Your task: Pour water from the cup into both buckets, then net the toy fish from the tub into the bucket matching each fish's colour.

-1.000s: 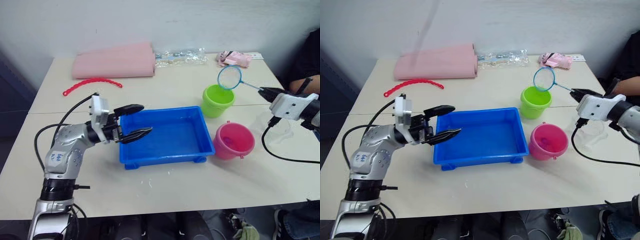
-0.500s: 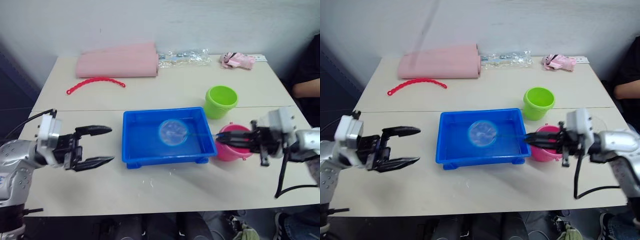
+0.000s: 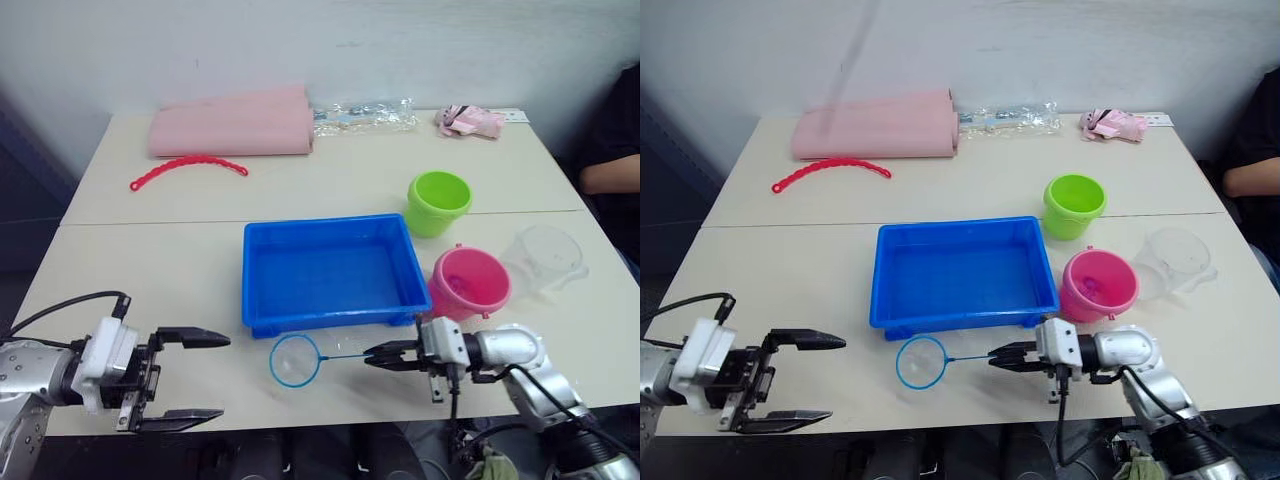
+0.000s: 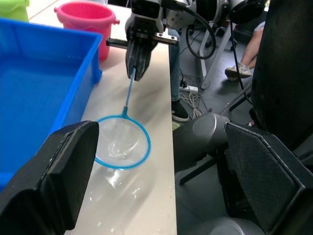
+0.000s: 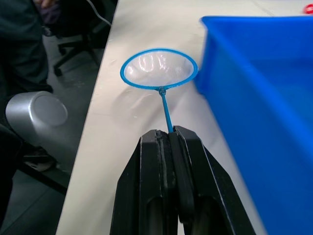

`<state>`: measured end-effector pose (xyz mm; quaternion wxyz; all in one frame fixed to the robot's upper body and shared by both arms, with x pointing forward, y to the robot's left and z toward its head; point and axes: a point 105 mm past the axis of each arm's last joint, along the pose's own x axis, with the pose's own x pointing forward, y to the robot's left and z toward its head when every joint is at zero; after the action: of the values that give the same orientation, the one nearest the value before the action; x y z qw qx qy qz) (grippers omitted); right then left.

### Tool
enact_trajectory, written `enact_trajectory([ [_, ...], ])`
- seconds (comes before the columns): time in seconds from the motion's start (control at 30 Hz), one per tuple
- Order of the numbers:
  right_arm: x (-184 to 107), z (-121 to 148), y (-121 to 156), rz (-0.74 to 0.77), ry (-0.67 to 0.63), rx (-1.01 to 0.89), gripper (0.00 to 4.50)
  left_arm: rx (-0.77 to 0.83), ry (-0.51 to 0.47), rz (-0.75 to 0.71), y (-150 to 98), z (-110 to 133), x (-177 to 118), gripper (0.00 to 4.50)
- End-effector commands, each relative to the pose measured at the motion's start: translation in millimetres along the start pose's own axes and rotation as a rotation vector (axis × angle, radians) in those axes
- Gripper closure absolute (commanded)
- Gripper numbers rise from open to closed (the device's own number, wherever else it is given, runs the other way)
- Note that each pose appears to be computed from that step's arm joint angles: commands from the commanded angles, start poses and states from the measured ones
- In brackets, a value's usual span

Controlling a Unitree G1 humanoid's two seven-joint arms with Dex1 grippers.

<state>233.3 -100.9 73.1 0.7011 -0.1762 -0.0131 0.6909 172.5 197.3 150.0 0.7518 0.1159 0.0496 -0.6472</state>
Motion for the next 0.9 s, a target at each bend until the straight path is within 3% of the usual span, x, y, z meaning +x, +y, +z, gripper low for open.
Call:
enact_trajectory([
  [0.03, 8.2, -5.1, -2.8, -0.02, 0.002, -0.063, 4.5, 0.028, 0.0, 0.033, 3.1, 2.9, -0.5, 0.05],
  [0.27, 15.5, -25.7, 0.5, 0.013, 0.023, 0.0, 4.5, 0.039, 0.022, 0.081, 16.0, 3.1, -8.1, 0.05],
  [0.33, 14.6, -24.4, -3.7, 0.005, 0.007, -0.024, 3.67, 0.034, 0.026, 0.082, 17.1, 2.7, -9.4, 0.0],
  [0.37, 12.9, -22.7, -6.8, 0.0, -0.001, -0.018, 3.5, 0.022, 0.03, 0.082, 16.7, 1.8, -10.3, 0.0],
  [0.6, -4.3, -8.9, -7.1, 0.007, -0.007, -0.03, 0.16, -0.012, 0.052, 0.149, 18.5, -7.1, -20.7, 0.0],
  [0.77, -29.4, 20.3, -7.6, -0.044, -0.014, -0.051, 0.07, -0.034, 0.059, 0.282, 22.8, -11.1, -34.4, 0.0],
  [0.9, -66.9, 43.8, -9.9, -0.109, 0.039, -0.083, 0.07, -0.005, 0.097, 0.385, 25.9, -18.4, -51.0, 0.0],
])
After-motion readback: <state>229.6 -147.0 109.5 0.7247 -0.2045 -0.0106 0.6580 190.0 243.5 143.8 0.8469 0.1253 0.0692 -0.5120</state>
